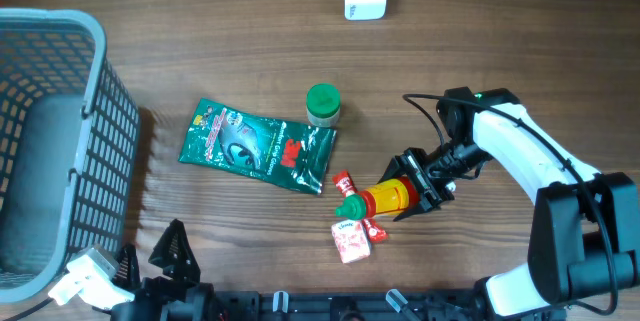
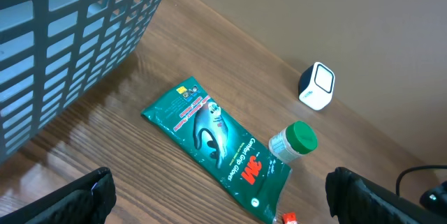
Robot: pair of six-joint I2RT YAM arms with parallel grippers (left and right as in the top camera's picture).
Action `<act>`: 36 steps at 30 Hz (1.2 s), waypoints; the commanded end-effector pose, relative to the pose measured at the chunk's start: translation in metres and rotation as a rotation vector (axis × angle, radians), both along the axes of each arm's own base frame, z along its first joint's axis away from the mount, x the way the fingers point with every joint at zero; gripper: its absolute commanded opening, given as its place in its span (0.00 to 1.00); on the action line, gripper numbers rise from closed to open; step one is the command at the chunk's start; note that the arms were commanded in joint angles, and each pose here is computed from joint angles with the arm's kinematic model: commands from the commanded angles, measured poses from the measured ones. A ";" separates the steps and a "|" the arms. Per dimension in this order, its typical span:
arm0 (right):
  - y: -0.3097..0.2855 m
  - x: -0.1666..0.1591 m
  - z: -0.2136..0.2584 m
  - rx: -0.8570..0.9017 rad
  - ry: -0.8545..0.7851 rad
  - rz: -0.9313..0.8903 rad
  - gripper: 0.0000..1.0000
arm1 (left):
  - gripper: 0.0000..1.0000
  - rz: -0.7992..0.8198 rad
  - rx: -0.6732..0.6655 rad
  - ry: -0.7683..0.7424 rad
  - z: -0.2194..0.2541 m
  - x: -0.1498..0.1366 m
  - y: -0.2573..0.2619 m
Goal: Scan the item barcode
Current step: 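Lift the chili bottle with the right gripper and rotate it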
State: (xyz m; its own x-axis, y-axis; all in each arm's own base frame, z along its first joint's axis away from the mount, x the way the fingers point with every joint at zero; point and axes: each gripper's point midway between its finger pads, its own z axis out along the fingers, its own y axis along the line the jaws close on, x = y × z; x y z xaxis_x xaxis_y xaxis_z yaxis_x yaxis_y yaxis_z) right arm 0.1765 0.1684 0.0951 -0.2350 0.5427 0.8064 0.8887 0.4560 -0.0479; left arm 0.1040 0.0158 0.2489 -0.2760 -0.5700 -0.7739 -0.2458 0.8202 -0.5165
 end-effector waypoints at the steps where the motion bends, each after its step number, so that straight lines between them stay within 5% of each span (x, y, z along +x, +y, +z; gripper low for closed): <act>1: 0.003 0.000 0.015 0.007 0.063 -0.059 0.59 | 1.00 0.005 -0.009 -0.014 0.002 -0.001 0.000; 9: -0.003 -0.009 0.010 -0.181 0.349 -0.235 0.63 | 1.00 0.005 -0.009 -0.014 0.002 -0.001 0.000; 19: -0.007 -0.022 -0.011 -0.210 0.490 -0.165 0.62 | 1.00 0.005 -0.009 -0.014 0.002 -0.001 0.000; 24: -0.013 -0.025 -0.016 -0.190 0.394 -0.071 0.55 | 1.00 0.005 -0.009 -0.014 0.002 -0.001 0.000; 26: -0.014 -0.025 -0.018 -0.126 0.293 0.013 0.36 | 1.00 0.005 -0.009 -0.014 0.002 -0.001 0.000; 28: -0.013 -0.025 -0.017 -0.092 0.249 0.049 0.32 | 1.00 0.005 -0.009 -0.014 0.002 -0.001 0.000; 36: 0.009 0.021 -0.029 0.099 -0.057 0.044 0.32 | 1.00 0.005 -0.009 -0.014 0.002 -0.001 0.000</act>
